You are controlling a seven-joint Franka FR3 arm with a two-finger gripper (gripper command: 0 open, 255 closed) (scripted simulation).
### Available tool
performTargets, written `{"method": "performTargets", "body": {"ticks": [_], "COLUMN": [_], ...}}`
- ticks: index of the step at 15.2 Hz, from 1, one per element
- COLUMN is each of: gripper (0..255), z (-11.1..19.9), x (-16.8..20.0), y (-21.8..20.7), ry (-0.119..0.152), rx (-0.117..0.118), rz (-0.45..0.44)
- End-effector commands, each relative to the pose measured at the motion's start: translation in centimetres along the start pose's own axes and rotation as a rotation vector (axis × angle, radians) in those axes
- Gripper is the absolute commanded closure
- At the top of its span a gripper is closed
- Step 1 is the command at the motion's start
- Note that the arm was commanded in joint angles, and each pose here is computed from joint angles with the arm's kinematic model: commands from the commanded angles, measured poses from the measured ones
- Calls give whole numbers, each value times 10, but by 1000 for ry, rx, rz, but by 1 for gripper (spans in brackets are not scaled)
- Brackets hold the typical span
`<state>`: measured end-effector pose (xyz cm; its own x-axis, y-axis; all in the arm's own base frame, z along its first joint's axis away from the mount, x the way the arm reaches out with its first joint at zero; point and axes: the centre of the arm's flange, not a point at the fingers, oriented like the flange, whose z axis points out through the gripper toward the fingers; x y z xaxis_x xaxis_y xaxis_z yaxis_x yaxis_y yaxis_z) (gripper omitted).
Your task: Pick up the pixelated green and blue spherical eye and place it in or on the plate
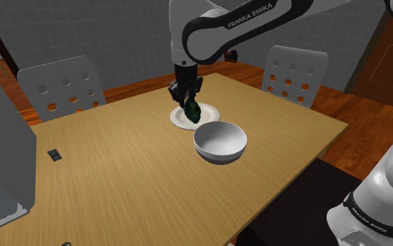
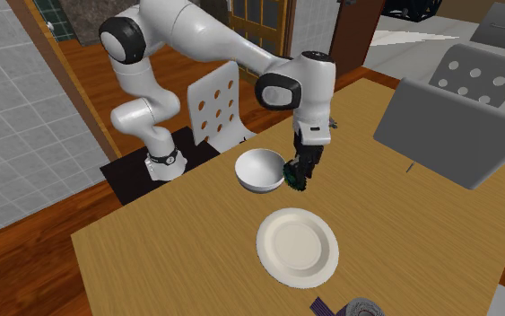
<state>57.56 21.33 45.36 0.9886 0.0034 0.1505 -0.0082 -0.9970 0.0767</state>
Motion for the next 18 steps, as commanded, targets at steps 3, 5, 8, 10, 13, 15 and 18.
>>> {"method": "performTargets", "body": {"ticks": [3,5,8,10,13,15,18], "gripper": [255,255,255,255,255,255,255], "z": [8,11,14,20,36,46,62], "x": [26,39,58,61,59,57,55], "y": [46,69,104,110,109,108,107], "ry": [0,0,0,0,0,0,0], "rx": [0,0,0,0,0,0,0], "rz": [-1,-1,-1,-1,-1,-1,-1]}}
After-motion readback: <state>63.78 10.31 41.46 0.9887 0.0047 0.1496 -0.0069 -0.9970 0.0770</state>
